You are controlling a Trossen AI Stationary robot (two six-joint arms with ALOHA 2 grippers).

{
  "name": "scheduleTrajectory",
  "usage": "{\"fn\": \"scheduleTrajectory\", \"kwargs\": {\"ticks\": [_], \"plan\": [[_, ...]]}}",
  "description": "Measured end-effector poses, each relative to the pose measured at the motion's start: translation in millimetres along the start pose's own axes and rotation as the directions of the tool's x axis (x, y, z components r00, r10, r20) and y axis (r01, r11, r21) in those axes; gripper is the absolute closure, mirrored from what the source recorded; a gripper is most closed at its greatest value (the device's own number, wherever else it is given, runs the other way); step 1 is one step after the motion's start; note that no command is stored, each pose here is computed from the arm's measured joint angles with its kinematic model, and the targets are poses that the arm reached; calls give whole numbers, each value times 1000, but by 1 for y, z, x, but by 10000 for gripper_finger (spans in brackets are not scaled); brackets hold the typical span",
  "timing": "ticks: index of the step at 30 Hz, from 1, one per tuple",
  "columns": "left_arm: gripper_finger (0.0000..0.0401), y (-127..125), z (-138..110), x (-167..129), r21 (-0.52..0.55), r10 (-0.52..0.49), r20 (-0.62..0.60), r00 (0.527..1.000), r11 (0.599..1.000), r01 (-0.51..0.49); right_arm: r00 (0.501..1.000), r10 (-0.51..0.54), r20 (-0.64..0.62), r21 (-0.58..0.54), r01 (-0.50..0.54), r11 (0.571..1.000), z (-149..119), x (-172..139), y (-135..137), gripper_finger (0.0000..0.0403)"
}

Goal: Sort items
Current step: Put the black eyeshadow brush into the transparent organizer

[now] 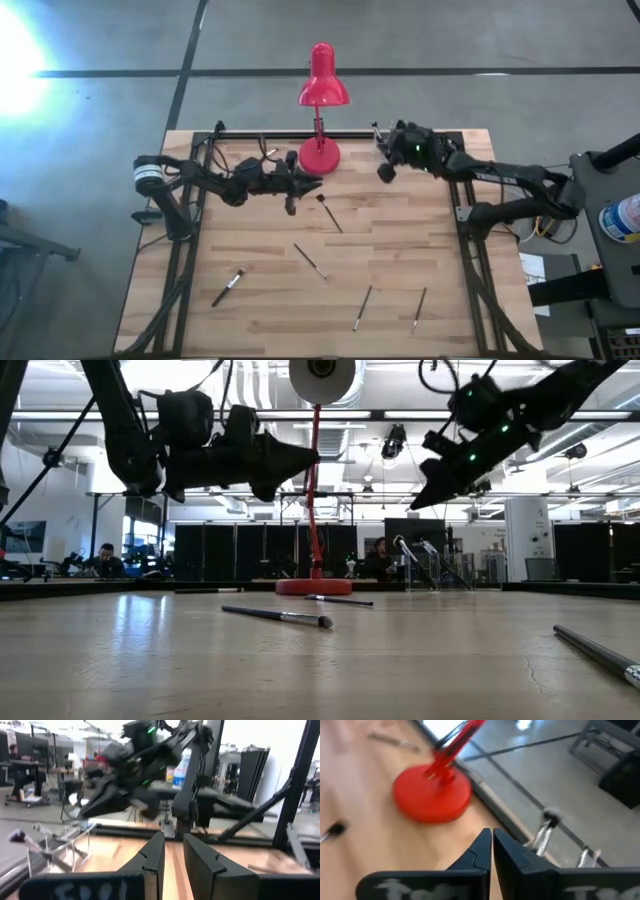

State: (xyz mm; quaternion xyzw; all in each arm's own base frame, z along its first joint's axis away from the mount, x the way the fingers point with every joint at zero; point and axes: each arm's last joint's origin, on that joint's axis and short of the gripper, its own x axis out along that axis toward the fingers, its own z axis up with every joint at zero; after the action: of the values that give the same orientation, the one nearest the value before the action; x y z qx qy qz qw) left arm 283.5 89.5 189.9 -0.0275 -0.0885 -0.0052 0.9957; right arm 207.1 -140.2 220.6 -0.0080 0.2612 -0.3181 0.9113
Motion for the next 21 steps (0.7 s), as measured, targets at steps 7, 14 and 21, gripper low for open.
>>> {"fn": "scheduleTrajectory", "kwargs": {"ticks": [7, 14, 21], "plan": [[371, -7, -16, 2, 39, 13, -144, 990, 999, -8, 995, 38, -97, -136, -51, 989, -10, -36, 50, 394], [400, -27, -31, 5, 63, 2, -256, 967, 998, 15, 963, 220, -156, -188, -247, 951, -27, -64, 96, 394], [401, -52, -55, 9, 51, -51, -330, 942, 996, 72, 913, 333, -234, -241, -387, 890, -44, -82, 136, 394]]}}
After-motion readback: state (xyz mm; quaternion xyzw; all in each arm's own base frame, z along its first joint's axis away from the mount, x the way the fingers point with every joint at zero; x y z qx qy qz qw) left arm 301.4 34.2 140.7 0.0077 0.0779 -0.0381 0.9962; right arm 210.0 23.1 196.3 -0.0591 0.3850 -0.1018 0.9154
